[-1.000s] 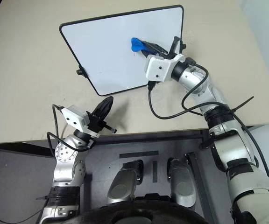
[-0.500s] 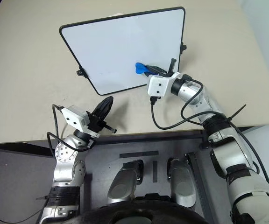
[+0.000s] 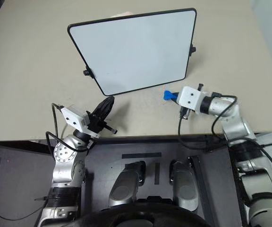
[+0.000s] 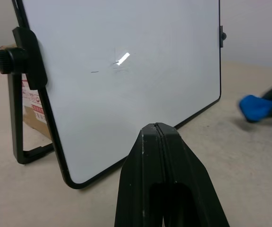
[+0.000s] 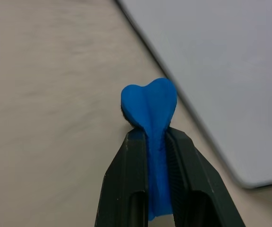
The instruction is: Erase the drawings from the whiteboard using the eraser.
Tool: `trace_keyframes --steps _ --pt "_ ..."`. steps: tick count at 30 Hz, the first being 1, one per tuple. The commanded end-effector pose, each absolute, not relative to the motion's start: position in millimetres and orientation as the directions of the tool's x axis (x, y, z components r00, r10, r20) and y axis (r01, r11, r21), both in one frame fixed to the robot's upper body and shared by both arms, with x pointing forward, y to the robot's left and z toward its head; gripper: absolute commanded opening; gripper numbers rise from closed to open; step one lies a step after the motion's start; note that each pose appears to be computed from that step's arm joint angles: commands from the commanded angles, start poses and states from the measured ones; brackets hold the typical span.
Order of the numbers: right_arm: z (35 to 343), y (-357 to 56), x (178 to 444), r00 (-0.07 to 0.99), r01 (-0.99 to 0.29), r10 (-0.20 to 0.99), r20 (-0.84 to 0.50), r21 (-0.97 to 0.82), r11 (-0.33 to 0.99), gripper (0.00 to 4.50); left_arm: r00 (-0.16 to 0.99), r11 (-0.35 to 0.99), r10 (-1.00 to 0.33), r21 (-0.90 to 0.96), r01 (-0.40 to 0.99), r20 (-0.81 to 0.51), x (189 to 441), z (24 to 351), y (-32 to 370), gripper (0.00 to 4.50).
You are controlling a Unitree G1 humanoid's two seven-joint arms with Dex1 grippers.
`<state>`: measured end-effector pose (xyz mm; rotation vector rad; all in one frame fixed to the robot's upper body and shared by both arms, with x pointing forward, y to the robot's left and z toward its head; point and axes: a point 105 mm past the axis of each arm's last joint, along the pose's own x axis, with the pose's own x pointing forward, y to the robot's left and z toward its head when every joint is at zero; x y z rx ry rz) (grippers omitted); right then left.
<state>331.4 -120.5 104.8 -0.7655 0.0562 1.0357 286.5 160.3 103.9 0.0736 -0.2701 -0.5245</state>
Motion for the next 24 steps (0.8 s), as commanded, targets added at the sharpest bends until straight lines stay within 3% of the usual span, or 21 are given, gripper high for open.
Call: trace_keyframes --steps 1,8,11,17,24 --pt "112.0 -121.1 330.7 0.528 -0.8 0.757 -0.384 -0.523 0.293 1.16 0.814 0.856 -0.517 0.147 0.496 0.263 286.8 111.7 157.2 0.0" --pt "115.8 -109.4 328.5 0.512 -0.812 0.784 -0.352 -0.496 0.308 3.66 0.815 0.856 -0.517 0.163 0.491 0.26 285.4 114.8 163.4 0.0" --pt "130.7 -111.2 331.8 0.555 -0.772 0.778 -0.295 -0.533 0.348 4.46 0.816 0.855 -0.519 0.169 0.49 0.255 284.8 116.5 166.8 0.0" --pt "172.5 -137.0 325.2 0.628 -0.707 0.767 -0.129 -0.506 0.494 4.46 0.812 0.844 -0.535 0.181 0.504 0.234 283.8 117.8 166.6 0.0" --pt "173.9 -150.8 303.4 0.639 -0.734 0.758 -0.129 -0.396 0.551 4.46 0.8 0.826 -0.563 0.188 0.532 0.21 286.8 120.5 170.4 0.0"
